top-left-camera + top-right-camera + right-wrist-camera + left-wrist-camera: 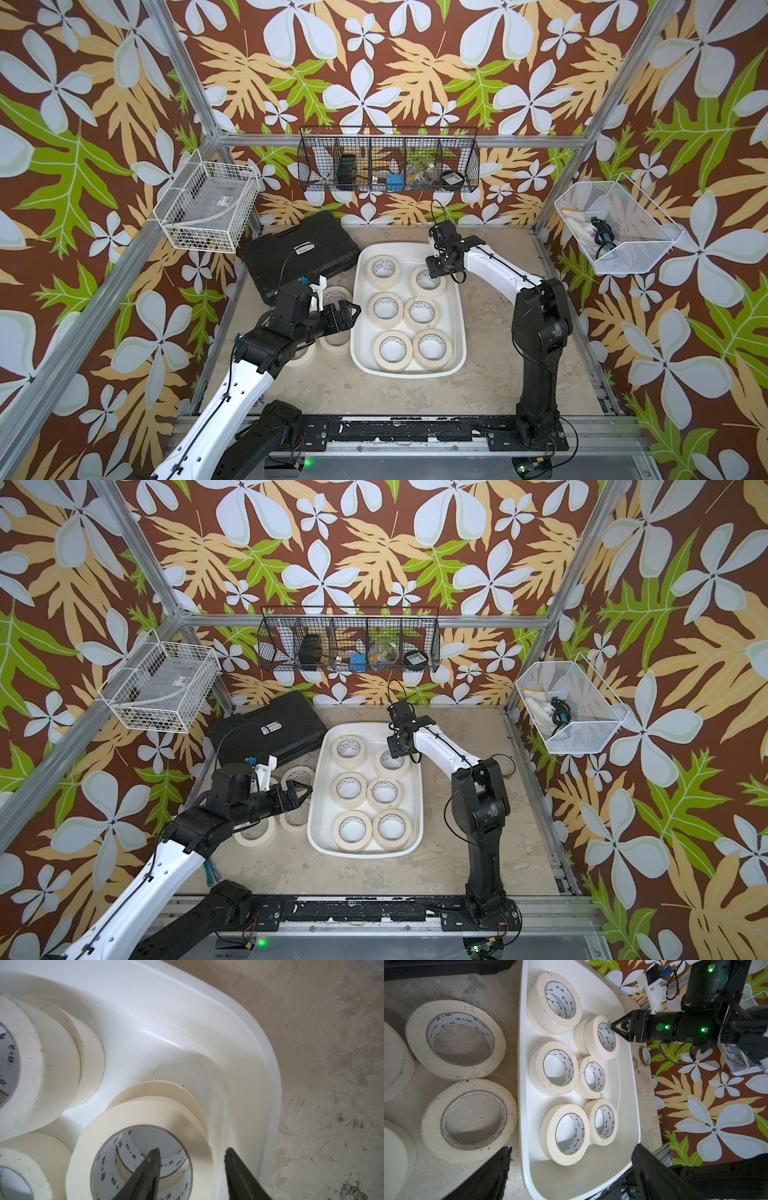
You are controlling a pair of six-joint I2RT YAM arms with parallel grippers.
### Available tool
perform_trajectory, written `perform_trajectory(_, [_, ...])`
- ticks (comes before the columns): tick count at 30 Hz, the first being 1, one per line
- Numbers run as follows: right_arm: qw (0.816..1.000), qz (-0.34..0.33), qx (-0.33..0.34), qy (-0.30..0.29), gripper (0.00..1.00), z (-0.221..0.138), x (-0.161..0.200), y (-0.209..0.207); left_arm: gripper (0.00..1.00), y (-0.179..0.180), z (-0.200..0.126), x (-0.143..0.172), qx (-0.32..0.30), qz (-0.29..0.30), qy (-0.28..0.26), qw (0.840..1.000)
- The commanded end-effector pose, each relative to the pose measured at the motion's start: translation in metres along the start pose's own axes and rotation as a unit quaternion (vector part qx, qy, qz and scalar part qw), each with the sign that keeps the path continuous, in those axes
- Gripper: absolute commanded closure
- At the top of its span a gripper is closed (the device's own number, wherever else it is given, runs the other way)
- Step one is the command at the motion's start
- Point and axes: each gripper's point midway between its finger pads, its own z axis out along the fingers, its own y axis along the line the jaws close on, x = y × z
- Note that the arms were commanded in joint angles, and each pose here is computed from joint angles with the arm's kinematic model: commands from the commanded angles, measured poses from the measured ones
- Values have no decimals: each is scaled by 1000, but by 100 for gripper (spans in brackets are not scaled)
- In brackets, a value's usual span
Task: Take out the art tape in the storage box
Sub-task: Pick up the art tape from the storage box.
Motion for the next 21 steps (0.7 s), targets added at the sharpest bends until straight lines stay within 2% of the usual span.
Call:
perform_trajectory(1, [1000, -2, -4, 7, 46, 4, 2, 2, 6, -1, 2, -2, 3, 12, -4, 1000])
perform_trajectory(12, [1000, -3, -11, 23, 50, 21, 5, 4, 6, 3, 5, 2, 3, 6, 0, 1000])
perform_trajectory(15, [1000, -4, -13, 27, 57, 23, 6, 6, 6, 3, 5, 3, 4, 6, 1, 1000])
perform_trajectory(21, [999, -1, -27, 20, 82, 11, 3, 9, 6, 1, 4, 1, 5, 5, -3, 1000])
